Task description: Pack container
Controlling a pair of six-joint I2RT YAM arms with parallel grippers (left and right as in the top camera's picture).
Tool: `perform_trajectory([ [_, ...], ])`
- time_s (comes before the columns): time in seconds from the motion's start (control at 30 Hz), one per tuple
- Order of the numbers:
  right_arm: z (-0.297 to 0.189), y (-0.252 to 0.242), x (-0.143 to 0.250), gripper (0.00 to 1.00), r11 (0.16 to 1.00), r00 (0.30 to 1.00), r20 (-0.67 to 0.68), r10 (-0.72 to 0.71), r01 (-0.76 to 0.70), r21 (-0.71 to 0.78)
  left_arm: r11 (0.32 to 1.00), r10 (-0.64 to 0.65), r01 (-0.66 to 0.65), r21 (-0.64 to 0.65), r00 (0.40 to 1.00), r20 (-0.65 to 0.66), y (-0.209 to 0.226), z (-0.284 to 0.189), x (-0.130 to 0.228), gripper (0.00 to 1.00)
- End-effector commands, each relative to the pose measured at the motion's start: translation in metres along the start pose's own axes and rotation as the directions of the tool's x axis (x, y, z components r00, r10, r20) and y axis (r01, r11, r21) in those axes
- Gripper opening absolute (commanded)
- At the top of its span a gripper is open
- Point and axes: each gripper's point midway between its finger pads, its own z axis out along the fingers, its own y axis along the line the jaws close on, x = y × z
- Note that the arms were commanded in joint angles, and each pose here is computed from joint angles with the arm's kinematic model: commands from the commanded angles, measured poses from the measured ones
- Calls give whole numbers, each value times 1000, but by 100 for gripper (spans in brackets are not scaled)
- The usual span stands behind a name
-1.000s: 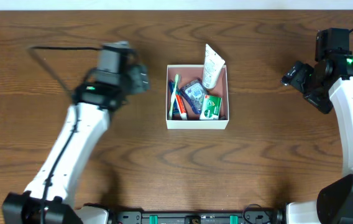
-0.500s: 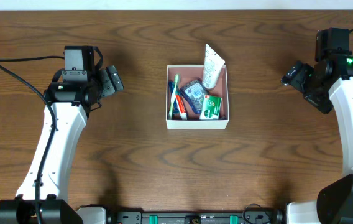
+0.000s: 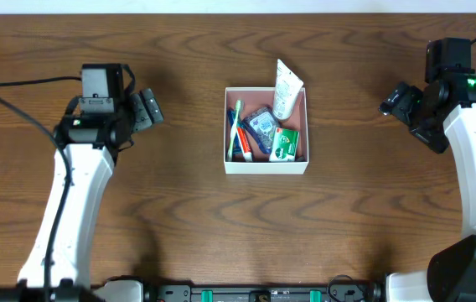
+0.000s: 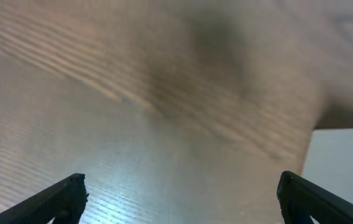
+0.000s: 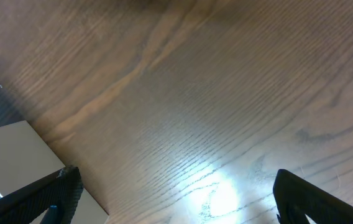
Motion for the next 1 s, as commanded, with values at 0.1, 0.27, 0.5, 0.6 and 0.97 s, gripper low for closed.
perform_trajectory([
  [0.1, -3, 0, -4, 99, 1000, 1000, 11, 18, -18, -3, 998, 44, -49, 29, 989, 142, 5, -59, -17, 98],
  [0.27, -3, 0, -4, 99, 1000, 1000, 11, 18, -18, -3, 993, 97, -112, 44, 963, 251, 10, -105, -17, 98],
  [0.5, -3, 0, -4, 99, 1000, 1000, 11, 18, -18, -3, 990, 65, -111, 89, 910, 410, 18, -145, -5, 98],
  [0.6, -3, 0, -4, 99, 1000, 1000, 11, 18, -18, -3, 991, 64, -107, 83, 910, 409, 28, -140, 16, 98],
  [0.97, -3, 0, -4, 99, 1000, 1000, 11, 18, -18, -3, 991, 43, -94, 96, 898, 438, 52, -94, 85, 98],
])
